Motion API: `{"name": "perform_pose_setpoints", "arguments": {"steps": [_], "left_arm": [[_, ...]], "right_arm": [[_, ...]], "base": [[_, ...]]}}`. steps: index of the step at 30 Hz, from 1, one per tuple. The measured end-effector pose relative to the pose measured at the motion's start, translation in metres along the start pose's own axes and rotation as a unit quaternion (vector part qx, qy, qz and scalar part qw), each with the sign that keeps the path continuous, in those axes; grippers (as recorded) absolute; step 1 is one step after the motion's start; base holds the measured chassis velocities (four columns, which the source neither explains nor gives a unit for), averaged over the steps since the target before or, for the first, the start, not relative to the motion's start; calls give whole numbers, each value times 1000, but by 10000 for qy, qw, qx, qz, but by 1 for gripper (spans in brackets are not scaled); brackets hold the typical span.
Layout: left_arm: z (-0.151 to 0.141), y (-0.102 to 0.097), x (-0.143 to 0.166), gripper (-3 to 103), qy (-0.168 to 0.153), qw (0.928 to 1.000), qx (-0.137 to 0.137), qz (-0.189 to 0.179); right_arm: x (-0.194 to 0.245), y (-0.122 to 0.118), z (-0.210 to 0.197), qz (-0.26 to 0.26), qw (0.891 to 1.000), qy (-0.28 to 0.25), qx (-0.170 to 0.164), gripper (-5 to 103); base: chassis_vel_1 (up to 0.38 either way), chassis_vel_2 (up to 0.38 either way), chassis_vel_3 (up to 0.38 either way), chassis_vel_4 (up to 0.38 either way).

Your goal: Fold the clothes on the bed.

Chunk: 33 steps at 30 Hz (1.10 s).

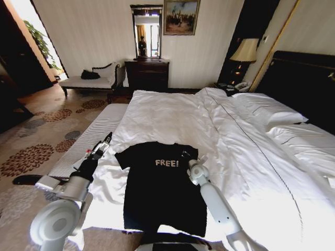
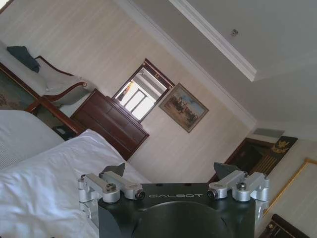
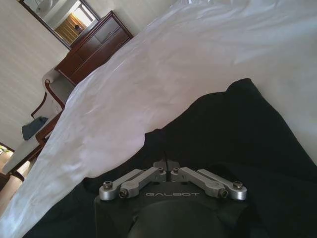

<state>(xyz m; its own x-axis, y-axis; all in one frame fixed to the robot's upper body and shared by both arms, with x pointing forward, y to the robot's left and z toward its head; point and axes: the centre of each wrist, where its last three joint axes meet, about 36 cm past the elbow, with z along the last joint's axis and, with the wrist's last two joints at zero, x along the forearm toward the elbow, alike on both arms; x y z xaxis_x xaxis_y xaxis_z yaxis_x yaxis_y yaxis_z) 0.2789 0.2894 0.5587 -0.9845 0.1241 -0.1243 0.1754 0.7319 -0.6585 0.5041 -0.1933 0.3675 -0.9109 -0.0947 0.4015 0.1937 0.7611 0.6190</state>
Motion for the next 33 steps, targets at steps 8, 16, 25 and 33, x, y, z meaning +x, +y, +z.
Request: {"name": "perform_pose_setpoints", "arguments": {"steps": [8, 16, 25, 33], "left_arm": [[1, 4, -2, 100, 18, 10000, -28, -45], [1, 4, -1, 100, 19, 10000, -68, -61], [2, 4, 1, 100, 21, 9998, -183, -96], [4, 5, 0, 100, 35, 9997, -219, -138]], "right_arm": [[12, 2, 7, -59, 10000, 20, -26, 10], [30, 4, 17, -154, 9998, 87, -12, 37], [36, -2, 9, -102, 9998, -98, 111, 61], [37, -4, 16, 46, 9889, -377, 1439, 93]], "base": [[0, 0, 0, 0], [0, 0, 0, 0], [0, 0, 0, 0], [0, 0, 0, 0]]}}
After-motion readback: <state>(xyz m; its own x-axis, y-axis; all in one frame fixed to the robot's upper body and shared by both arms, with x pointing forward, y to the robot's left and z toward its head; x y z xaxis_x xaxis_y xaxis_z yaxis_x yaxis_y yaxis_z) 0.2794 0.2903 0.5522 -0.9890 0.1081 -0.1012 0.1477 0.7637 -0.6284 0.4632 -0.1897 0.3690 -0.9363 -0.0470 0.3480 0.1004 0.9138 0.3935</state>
